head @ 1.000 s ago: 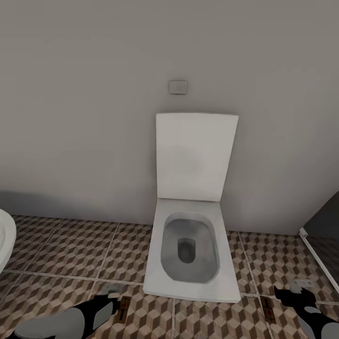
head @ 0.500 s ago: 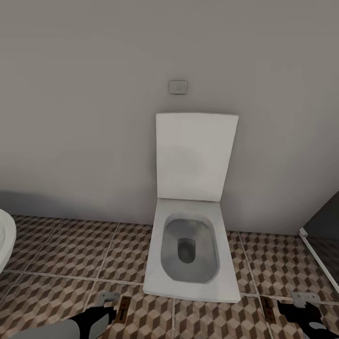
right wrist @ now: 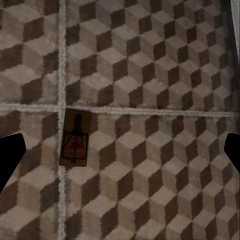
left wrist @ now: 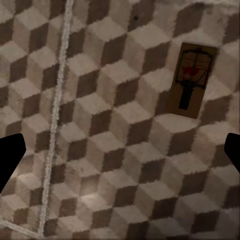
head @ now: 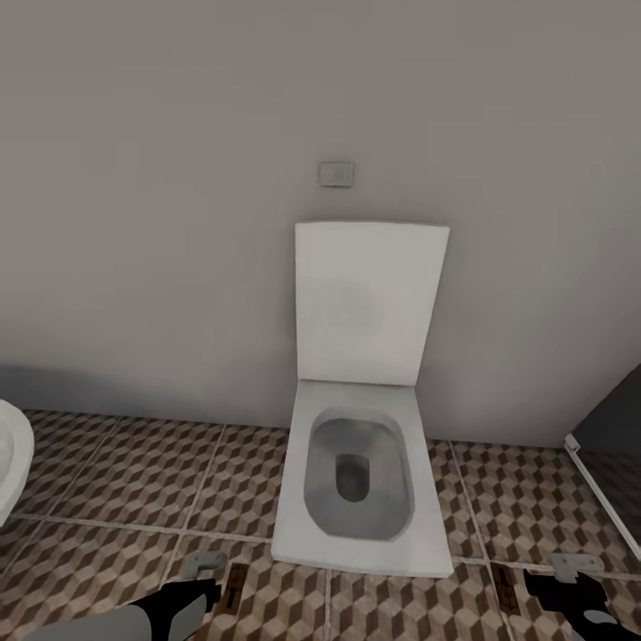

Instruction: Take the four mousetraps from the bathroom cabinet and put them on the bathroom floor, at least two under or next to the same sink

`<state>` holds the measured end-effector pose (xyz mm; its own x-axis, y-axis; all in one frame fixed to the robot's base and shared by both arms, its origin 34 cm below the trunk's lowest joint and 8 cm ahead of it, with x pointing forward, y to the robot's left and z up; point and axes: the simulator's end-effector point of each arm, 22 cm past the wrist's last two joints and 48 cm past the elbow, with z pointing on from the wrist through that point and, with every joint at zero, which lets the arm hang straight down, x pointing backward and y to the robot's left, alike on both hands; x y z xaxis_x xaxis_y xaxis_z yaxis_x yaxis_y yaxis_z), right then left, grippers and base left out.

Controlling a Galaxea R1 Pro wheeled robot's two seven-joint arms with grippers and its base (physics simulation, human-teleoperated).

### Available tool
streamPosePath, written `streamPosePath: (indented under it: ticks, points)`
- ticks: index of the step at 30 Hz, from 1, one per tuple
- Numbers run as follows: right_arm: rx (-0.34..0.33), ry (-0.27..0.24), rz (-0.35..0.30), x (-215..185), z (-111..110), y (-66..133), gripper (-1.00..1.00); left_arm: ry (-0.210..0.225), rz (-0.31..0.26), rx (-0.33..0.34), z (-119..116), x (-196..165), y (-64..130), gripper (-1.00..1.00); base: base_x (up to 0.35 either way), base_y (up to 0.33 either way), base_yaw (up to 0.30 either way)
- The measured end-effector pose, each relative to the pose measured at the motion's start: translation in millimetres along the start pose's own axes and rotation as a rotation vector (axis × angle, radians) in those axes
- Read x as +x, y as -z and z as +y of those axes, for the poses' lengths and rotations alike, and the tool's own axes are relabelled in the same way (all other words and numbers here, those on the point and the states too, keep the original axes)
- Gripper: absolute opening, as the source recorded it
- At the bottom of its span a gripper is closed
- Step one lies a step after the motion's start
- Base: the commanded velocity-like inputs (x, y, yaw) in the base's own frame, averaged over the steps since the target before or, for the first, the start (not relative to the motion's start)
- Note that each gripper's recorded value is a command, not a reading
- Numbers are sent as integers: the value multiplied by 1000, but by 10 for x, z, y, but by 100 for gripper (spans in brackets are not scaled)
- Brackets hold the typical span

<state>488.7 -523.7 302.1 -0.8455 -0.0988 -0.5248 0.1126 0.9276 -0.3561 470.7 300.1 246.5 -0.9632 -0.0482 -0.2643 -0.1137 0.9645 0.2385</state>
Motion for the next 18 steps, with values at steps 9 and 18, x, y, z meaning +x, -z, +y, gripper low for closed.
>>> streamPosePath:
  ticks: [9,18]
  points:
    - [-1,2,1,-132,-62,130,100,3,1,0,41,-92,172,100,0,0,0]
    - [-5,12,22,-104,-117,295,100,0,6,1,78,-140,341,100,0,0,0]
